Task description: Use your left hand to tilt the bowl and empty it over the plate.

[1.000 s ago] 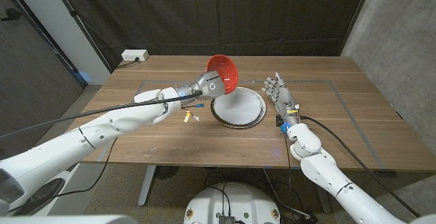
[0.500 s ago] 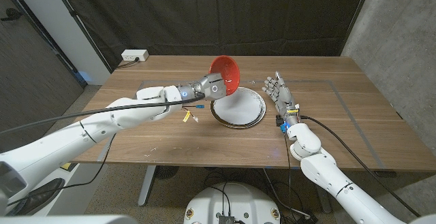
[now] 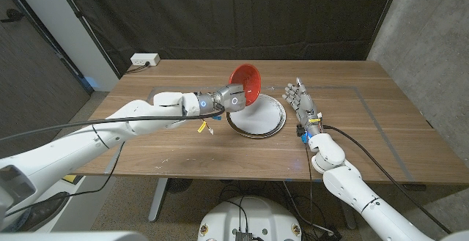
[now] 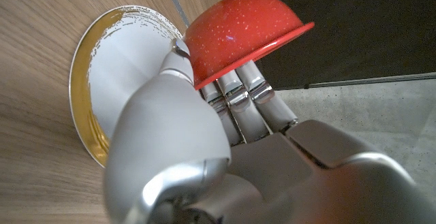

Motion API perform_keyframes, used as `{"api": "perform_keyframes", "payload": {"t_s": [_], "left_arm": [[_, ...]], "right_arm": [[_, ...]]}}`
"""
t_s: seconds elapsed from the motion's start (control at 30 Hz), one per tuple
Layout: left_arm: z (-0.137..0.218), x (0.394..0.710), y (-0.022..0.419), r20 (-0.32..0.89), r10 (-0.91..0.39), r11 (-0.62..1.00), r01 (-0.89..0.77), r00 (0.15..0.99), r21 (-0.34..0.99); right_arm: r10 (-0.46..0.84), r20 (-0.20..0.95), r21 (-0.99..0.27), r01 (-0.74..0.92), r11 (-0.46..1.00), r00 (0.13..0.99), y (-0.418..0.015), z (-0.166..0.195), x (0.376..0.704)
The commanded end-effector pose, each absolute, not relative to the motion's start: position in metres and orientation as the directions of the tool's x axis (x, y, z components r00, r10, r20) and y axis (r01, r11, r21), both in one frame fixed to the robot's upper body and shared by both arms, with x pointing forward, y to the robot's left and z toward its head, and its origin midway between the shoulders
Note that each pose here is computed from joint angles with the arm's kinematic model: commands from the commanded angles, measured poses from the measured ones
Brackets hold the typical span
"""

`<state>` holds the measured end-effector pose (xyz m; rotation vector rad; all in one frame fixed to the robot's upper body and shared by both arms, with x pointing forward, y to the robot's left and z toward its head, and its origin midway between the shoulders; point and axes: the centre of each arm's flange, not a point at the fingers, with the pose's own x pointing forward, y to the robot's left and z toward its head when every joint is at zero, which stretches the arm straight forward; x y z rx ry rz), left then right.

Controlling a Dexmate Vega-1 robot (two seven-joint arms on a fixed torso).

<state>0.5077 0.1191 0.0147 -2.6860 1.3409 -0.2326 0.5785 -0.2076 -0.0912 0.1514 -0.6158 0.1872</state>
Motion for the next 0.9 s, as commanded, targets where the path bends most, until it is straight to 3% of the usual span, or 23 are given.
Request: {"api": "perform_keyframes", "payload": {"t_s": [0.03,0.9], "left_arm": [[0.0067,0.5120,0.1155,0.041,-0.800,-0.584,-0.762,0.598,-0.281],[0.0113,0.5165,0.1116,0.012,-0.744,-0.612,-0.675,0.668,-0.413]], "right_arm": [[0.126,0.581,0.099,-0.224,0.970,0.804,-0.2064,-0.0948,0.5786],[0.133,0.574,0.104,-0.233,0.967,0.808,-0.2013,-0.0985,0.5807]]}}
